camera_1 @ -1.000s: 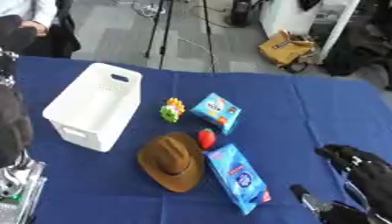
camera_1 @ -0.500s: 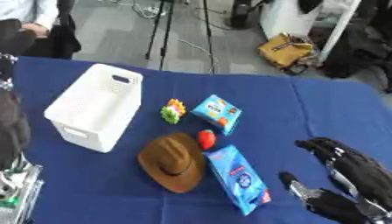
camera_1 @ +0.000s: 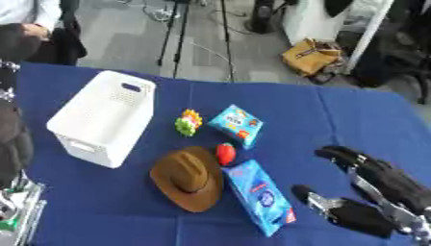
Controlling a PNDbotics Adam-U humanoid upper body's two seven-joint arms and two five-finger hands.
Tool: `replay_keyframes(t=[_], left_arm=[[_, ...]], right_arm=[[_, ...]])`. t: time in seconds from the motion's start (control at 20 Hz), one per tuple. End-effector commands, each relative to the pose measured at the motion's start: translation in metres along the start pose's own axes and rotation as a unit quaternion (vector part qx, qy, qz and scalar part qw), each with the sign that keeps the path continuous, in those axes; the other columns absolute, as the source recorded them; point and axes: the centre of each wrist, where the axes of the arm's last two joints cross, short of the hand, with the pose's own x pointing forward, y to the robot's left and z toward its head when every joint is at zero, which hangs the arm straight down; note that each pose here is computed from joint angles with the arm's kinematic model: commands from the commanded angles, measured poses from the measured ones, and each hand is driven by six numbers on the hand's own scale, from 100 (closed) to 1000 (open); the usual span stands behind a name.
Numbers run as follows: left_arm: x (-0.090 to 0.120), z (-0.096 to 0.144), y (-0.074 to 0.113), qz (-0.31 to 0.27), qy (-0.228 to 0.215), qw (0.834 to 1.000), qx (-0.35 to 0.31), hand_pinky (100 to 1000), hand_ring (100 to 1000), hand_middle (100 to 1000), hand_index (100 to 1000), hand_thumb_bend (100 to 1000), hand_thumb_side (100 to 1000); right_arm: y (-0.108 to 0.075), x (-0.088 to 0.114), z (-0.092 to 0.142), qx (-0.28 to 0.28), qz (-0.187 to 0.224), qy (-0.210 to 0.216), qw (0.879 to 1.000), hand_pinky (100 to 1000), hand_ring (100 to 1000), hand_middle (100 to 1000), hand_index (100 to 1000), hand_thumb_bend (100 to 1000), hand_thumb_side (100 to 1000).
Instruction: Pick up objects on the table and place them in the box.
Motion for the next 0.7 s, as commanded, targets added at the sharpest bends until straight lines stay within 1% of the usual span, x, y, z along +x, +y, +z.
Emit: replay_keyframes(t=[0.05, 0.2, 0.25, 0.5, 0.7], left_arm=[[0.004, -0.002, 0.003, 0.001, -0.008, 1.0, -0.003, 821, 741, 729, 749, 100, 1000], [0.003, 0.001, 0.004, -0.001, -0.004, 1.0, -0.005, 821, 740, 729, 748, 100, 1000], [0.003, 0.002, 0.004, -0.001, -0.002, 1.0, -0.005, 820, 740, 729, 747, 100, 1000], [0.002, 0.006, 0.005, -0.002, 0.004, 1.0, -0.008, 819, 738, 729, 744, 100, 1000], [0.002, 0.007, 0.007, -0.004, 0.006, 1.0, -0.009, 818, 737, 729, 742, 100, 1000]], right_arm=[[-0.006, 0.006, -0.002, -0.007, 0.005, 0.009, 1.0, 907, 990, 925, 1000, 586, 1000], [-0.006, 0.013, -0.005, 0.002, 0.002, 0.013, 1.0, 914, 992, 935, 1000, 565, 1000], [-0.006, 0.016, -0.007, 0.004, 0.002, 0.012, 1.0, 913, 992, 936, 1000, 537, 1000], [-0.009, 0.029, -0.013, 0.016, -0.003, 0.007, 1.0, 918, 997, 943, 1000, 548, 1000], [-0.013, 0.038, -0.017, 0.027, -0.008, 0.004, 1.0, 920, 1000, 945, 1000, 535, 1000]])
